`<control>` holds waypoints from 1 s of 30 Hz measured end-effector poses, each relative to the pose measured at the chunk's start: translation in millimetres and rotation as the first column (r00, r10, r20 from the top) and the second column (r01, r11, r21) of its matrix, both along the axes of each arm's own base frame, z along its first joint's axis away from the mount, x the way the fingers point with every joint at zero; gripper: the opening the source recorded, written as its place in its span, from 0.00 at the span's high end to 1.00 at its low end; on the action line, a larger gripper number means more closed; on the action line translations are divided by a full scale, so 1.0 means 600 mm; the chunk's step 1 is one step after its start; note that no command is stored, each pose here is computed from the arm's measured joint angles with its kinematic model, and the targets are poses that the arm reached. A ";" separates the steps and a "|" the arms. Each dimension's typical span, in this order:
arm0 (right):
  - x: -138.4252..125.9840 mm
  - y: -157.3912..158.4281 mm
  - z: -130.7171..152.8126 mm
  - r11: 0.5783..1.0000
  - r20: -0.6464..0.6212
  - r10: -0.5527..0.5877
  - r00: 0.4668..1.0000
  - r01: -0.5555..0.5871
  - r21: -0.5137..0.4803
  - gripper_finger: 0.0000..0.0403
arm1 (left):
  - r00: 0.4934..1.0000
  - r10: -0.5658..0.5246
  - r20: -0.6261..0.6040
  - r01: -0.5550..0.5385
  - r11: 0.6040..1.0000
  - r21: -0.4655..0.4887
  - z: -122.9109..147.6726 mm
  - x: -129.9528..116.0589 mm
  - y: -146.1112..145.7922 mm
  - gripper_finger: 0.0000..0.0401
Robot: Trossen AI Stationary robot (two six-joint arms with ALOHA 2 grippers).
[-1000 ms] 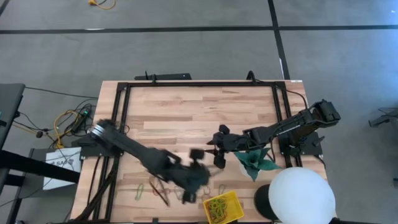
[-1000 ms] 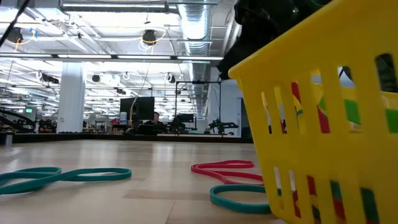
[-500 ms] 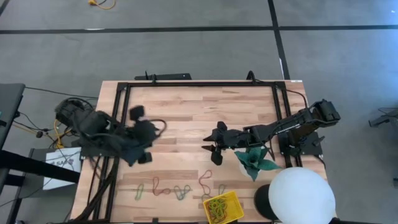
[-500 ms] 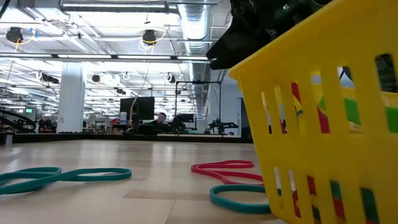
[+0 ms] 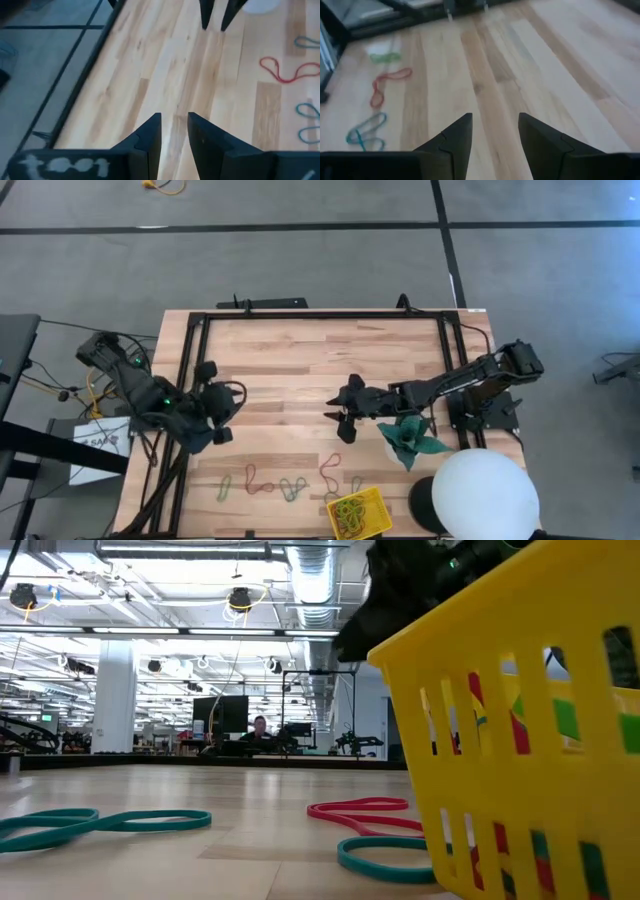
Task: Pick and place items into bin
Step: Put the red rubber band into the yellow bin
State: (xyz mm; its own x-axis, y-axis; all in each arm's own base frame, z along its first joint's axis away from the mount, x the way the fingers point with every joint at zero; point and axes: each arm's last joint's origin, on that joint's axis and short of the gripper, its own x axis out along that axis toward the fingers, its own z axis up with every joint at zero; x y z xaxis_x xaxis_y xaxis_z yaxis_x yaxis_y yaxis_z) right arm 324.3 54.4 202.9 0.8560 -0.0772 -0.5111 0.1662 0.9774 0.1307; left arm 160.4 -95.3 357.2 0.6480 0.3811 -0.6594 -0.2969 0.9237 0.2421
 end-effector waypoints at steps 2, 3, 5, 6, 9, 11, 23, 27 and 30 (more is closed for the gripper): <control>0.002 -0.001 -0.003 1.000 0.003 -0.011 1.000 0.011 0.016 0.62 | 1.000 -0.003 0.001 0.003 1.000 -0.005 -0.030 -0.003 0.001 0.79; 0.008 -0.003 -0.004 0.998 0.013 -0.034 0.999 0.034 0.048 0.63 | 1.000 -0.004 0.002 0.004 1.000 -0.006 -0.043 -0.004 0.002 0.79; 0.008 -0.008 -0.013 0.992 -0.026 -0.070 0.997 0.073 0.099 0.64 | 1.000 0.001 0.001 -0.001 1.000 -0.013 -0.068 -0.007 0.004 0.79; 0.009 -0.009 -0.012 0.992 -0.042 -0.056 0.998 0.061 0.112 0.65 | 1.000 0.006 -0.001 -0.006 1.000 -0.014 -0.077 -0.010 0.006 0.79; 0.014 0.001 0.007 0.994 -0.095 0.031 0.995 -0.021 0.111 0.68 | 0.999 0.033 -0.005 -0.033 0.999 -0.021 -0.100 -0.021 0.014 0.79; 0.012 0.013 0.017 0.996 -0.197 0.059 0.979 -0.044 0.077 0.69 | 0.999 0.052 0.000 -0.052 0.998 -0.033 -0.108 -0.028 0.020 0.79; 0.040 0.141 0.075 0.943 -0.373 0.331 0.867 -0.313 0.109 0.63 | 0.986 0.118 0.116 -0.108 0.990 -0.091 -0.115 -0.067 0.052 0.79; 0.069 0.180 0.072 0.924 -0.379 0.382 0.843 -0.361 0.128 0.58 | 0.983 0.120 0.141 -0.104 0.988 -0.115 -0.117 -0.069 0.053 0.79; 0.098 0.195 0.065 0.921 -0.408 0.385 0.828 -0.374 0.109 0.55 | 0.983 0.119 0.139 -0.102 0.987 -0.123 -0.117 -0.069 0.052 0.79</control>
